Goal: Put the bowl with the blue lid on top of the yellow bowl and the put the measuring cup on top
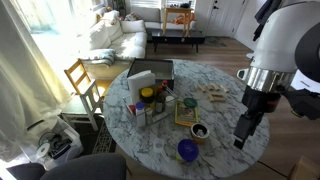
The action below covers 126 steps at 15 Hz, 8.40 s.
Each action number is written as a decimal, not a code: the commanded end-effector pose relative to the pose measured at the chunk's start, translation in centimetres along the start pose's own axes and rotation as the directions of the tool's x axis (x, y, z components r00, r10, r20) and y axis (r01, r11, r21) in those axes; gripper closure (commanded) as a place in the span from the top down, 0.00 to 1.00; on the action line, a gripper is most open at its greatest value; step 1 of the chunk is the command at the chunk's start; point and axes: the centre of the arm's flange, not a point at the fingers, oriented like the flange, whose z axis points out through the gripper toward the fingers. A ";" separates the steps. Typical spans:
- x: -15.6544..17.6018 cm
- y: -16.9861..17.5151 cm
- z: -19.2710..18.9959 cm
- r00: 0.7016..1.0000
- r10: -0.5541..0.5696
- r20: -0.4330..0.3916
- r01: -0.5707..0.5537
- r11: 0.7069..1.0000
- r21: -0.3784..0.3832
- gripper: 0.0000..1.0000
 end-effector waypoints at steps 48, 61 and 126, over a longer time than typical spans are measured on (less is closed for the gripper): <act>19.0 1.5 14.2 0.735 0.652 0.186 -0.673 0.734 0.089 1.00; 18.5 3.1 14.9 0.763 0.619 0.186 -0.639 0.766 0.071 1.00; 18.7 10.2 8.4 0.526 0.732 0.433 -0.847 0.495 0.193 0.69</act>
